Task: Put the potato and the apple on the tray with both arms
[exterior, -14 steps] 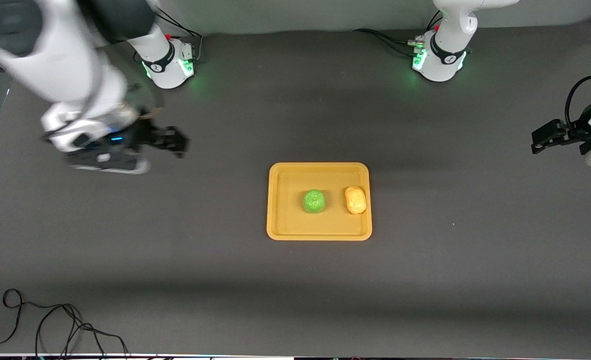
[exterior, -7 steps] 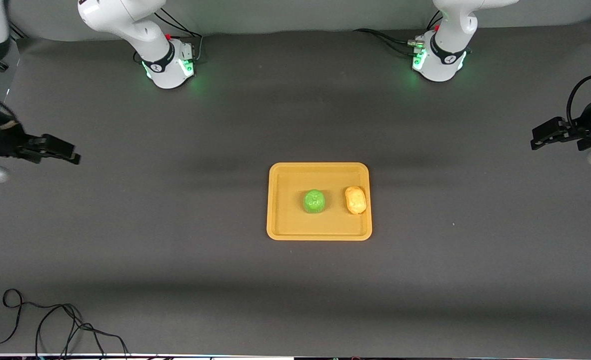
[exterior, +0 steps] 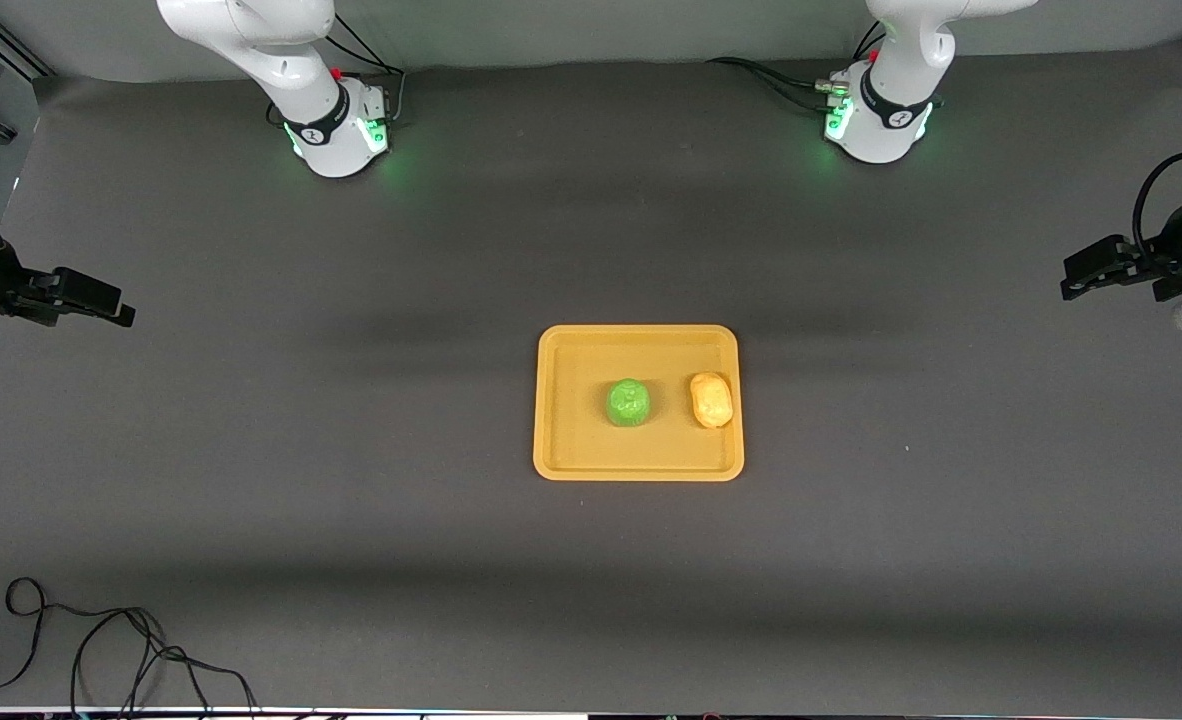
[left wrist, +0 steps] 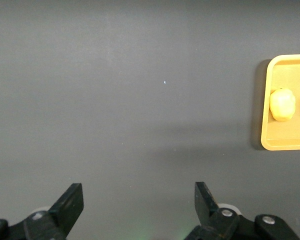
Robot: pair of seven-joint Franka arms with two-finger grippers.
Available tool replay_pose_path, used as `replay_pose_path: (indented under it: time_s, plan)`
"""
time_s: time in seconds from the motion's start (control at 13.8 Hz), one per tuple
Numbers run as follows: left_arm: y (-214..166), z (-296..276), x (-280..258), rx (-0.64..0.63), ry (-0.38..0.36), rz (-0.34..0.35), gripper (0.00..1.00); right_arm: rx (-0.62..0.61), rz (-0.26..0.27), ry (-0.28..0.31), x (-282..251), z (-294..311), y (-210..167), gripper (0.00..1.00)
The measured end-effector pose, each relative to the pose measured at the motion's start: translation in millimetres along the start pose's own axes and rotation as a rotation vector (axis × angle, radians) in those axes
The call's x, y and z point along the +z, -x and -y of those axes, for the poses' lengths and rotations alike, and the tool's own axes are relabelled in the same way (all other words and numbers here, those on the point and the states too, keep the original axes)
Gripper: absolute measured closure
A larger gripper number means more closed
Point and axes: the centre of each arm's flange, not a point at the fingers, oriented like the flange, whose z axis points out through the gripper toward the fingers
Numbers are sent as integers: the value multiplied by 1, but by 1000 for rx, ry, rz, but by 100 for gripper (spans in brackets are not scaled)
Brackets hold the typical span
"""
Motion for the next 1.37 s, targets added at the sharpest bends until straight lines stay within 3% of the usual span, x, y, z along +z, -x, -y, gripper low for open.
replay_pose_path:
  time_s: [0.58, 1.23, 1.37]
  plan:
    - [-8, 4, 12, -1, -4, 16, 1, -17, -13, 21, -2, 8, 0, 0]
    - [-11, -4, -15, 17, -9, -52, 0, -20, -13, 25, -1, 10, 0, 0]
    - [-12, 0, -13, 10, -8, -34, 0, -19, -13, 28, -1, 9, 0, 0]
